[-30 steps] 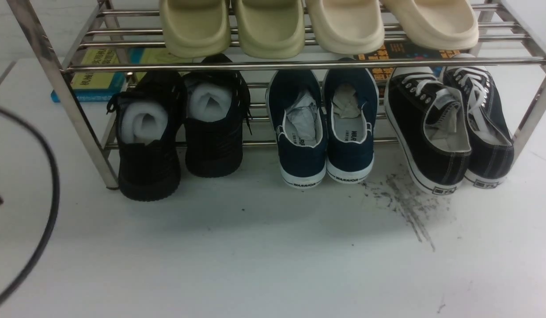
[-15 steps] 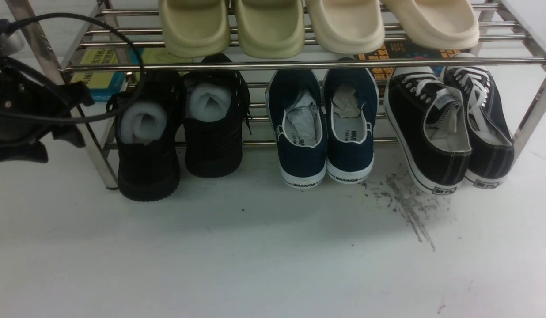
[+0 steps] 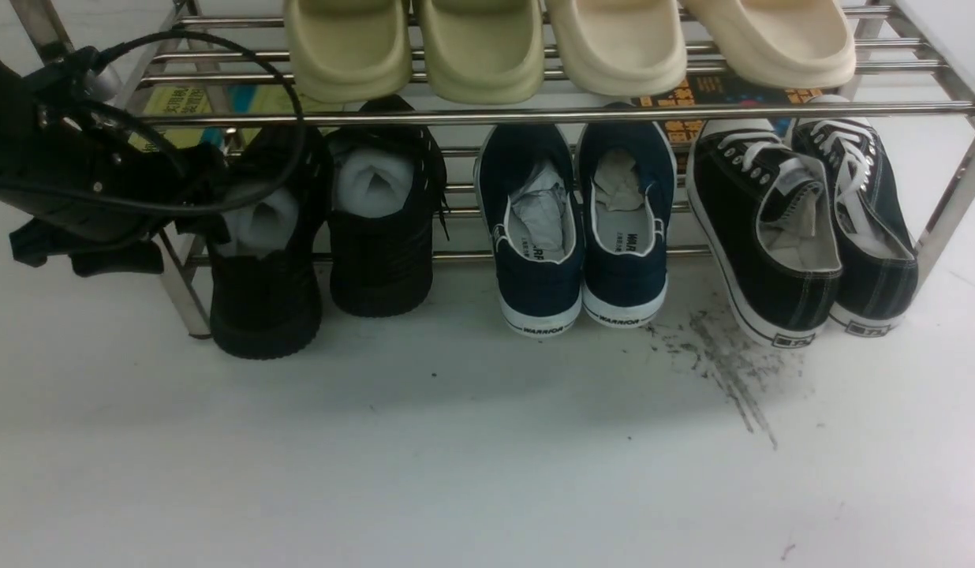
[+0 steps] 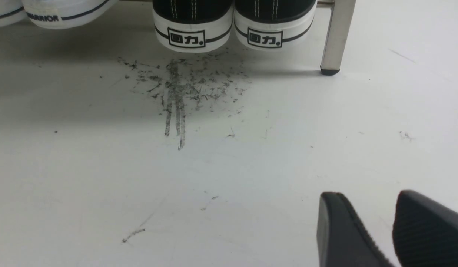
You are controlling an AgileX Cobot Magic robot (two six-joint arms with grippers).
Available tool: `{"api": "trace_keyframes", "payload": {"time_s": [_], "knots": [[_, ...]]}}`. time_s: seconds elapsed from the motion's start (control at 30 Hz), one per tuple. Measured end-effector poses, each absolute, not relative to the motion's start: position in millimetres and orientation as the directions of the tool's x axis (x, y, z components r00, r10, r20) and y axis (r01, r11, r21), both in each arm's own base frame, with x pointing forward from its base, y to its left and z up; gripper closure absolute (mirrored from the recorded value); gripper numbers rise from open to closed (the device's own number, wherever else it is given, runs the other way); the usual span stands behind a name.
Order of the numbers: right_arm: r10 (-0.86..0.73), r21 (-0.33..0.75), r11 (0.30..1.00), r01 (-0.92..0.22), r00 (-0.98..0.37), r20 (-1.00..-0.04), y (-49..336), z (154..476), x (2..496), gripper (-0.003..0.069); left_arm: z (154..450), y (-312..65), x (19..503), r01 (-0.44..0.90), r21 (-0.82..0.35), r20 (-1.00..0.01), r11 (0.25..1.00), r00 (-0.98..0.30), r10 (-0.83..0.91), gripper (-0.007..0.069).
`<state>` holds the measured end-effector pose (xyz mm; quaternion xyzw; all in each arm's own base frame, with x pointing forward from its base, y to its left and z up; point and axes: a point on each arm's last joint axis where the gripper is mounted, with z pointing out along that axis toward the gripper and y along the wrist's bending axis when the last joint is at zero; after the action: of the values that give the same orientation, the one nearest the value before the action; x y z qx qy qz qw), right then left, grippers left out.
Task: Take the shoes off the shelf with your hand on the white table.
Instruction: 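Grasp the leftmost shoe on the bottom shelf of the shoe rack with the left gripper, then set the held shoe down on the floor in front of the rack with the left gripper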
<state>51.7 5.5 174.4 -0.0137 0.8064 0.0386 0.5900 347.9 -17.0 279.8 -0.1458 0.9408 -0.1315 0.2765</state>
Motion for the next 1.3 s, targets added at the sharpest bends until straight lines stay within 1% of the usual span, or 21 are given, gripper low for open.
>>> {"api": "trace_keyframes", "payload": {"time_s": [0.1,0.23,0.3,0.33,0.4,0.43,0.5,0.53,0.6,0.67,0.73,0.8,0.93,1.03,1.23,1.3], "knots": [[0.023,0.046,0.997,-0.068,-0.303,-0.953,5,174,52,0.0421,273,-18,353,-0.210,-0.341,-0.469,0.916,-0.807,-0.359,0.0142],[0.023,0.046,0.997,-0.068,-0.303,-0.953,5,174,52,0.0421,259,-20,358,-0.235,-0.367,-0.423,0.900,-0.820,-0.386,0.0146],[0.023,0.046,0.997,-0.068,-0.303,-0.953,5,174,52,0.0421,256,-21,360,-0.240,-0.373,-0.411,0.896,-0.823,-0.392,0.0156],[0.023,0.046,0.997,-0.068,-0.303,-0.953,5,174,52,0.0421,254,-22,360,-0.246,-0.380,-0.400,0.892,-0.825,-0.398,0.0176],[0.023,0.046,0.997,-0.068,-0.303,-0.953,5,174,52,0.0421,251,-23,361,-0.252,-0.382,-0.383,0.889,-0.833,-0.400,0.0235],[0.023,0.046,0.997,-0.068,-0.303,-0.953,5,174,52,0.0421,250,-23,361,-0.252,-0.382,-0.381,0.889,-0.833,-0.400,0.0243],[0.023,0.046,0.997,-0.068,-0.303,-0.953,5,174,52,0.0421,250,-23,360,-0.253,-0.380,-0.374,0.890,-0.838,-0.398,0.0363],[0.023,0.046,0.997,-0.068,-0.303,-0.953,5,174,52,0.0421,250,-23,360,-0.253,-0.380,-0.374,0.890,-0.838,-0.398,0.0374],[0.023,0.046,0.997,-0.068,-0.303,-0.953,5,174,52,0.0421,251,-23,359,-0.252,-0.380,-0.371,0.890,-0.840,-0.397,0.0520],[0.023,0.046,0.997,-0.068,-0.303,-0.953,5,174,52,0.0421,254,-23,357,-0.248,-0.379,-0.373,0.892,-0.841,-0.392,0.0587],[0.023,0.046,0.997,-0.068,-0.303,-0.953,5,174,52,0.0421,261,-23,353,-0.239,-0.376,-0.382,0.895,-0.840,-0.385,0.0610],[0.023,0.046,0.997,-0.068,-0.303,-0.953,5,174,52,0.0421,269,-23,349,-0.230,-0.376,-0.393,0.898,-0.838,-0.378,0.0615],[0.023,0.046,0.997,-0.068,-0.303,-0.953,5,174,52,0.0421,302,-21,321,-0.201,-0.346,-0.408,0.916,-0.847,-0.340,0.0615],[0.023,0.046,0.997,-0.068,-0.303,-0.953,5,174,52,0.0421,321,-17,296,-0.211,-0.300,-0.393,0.930,-0.861,-0.322,0.0615],[0.023,0.046,0.997,-0.068,-0.303,-0.953,5,174,52,0.0421,348,-8,250,-0.255,-0.183,-0.343,0.950,-0.889,-0.304,0.0615],[0.023,0.046,0.997,-0.068,-0.303,-0.953,5,174,52,0.0421,354,-5,232,-0.282,-0.162,-0.345,0.946,-0.882,-0.322,0.0614]]}}
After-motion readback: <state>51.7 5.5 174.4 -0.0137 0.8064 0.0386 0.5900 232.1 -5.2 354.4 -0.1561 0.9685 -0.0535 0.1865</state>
